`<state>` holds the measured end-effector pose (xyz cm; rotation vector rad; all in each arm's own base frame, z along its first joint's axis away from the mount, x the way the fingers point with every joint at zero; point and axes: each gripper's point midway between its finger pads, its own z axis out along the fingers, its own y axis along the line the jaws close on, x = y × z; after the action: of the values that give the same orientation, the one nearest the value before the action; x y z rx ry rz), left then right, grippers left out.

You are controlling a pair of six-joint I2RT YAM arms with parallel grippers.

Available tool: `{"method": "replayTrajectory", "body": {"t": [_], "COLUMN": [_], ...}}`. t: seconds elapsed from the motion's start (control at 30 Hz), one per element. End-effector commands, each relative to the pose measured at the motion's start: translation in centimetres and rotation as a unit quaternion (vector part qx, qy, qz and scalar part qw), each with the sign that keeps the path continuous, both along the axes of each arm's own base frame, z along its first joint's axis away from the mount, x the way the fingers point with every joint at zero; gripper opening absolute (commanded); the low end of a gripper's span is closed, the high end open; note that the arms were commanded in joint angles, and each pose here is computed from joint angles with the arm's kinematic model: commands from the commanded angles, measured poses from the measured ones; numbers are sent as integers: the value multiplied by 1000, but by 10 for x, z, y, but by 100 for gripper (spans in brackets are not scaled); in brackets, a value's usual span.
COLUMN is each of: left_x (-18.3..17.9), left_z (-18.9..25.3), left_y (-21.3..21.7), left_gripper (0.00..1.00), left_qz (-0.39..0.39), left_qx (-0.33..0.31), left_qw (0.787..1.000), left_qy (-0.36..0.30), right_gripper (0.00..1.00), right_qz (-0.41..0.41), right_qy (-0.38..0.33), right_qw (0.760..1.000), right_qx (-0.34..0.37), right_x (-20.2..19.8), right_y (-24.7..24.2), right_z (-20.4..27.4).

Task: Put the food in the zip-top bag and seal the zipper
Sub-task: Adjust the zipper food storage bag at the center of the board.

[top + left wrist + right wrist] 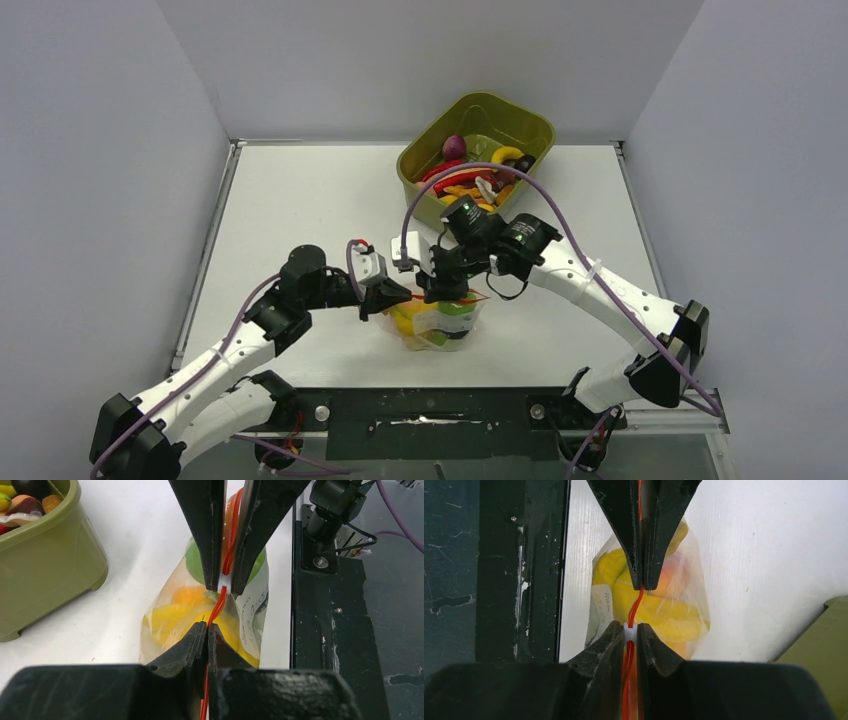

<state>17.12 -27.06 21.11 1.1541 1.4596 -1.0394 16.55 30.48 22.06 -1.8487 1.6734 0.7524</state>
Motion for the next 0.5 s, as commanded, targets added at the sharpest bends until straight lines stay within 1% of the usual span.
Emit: {"method": "replayTrajectory", "body": {"t": [0.0,0.07,0.1,0.13,0.2,0.23,0.3,0.47], "left_x": [2,3,4,3,2,2,1,0], "left_z": [32,32,32,31,31,31,31,32], "left_y": [-1,3,5,6,8,8,9,11], "left_gripper": [0,0,0,0,0,0,0,0], "left_qz": [6,17,23,26,30,30,33,36], "left_qx": [-43,-43,-44,-45,-49,-50,-53,-60], "left_qw": [998,998,997,997,997,997,997,996], "left_qy": [-49,-51,-51,-51,-49,-49,-47,-51], "right_gripper": [10,30,39,46,56,60,64,65], "right_qz": [-5,-37,-54,-66,-81,-83,-93,-122], "right_qy": [-30,-35,-39,-42,-52,-57,-70,-75], "right_qw": [998,997,995,995,993,993,993,989], "right_qx": [61,65,68,69,64,55,28,-36], "right_x": [10,14,16,16,12,9,5,-3], "right_y": [21,15,10,3,-14,-23,-43,-82], "right_z": [32,42,47,52,54,50,39,21]}}
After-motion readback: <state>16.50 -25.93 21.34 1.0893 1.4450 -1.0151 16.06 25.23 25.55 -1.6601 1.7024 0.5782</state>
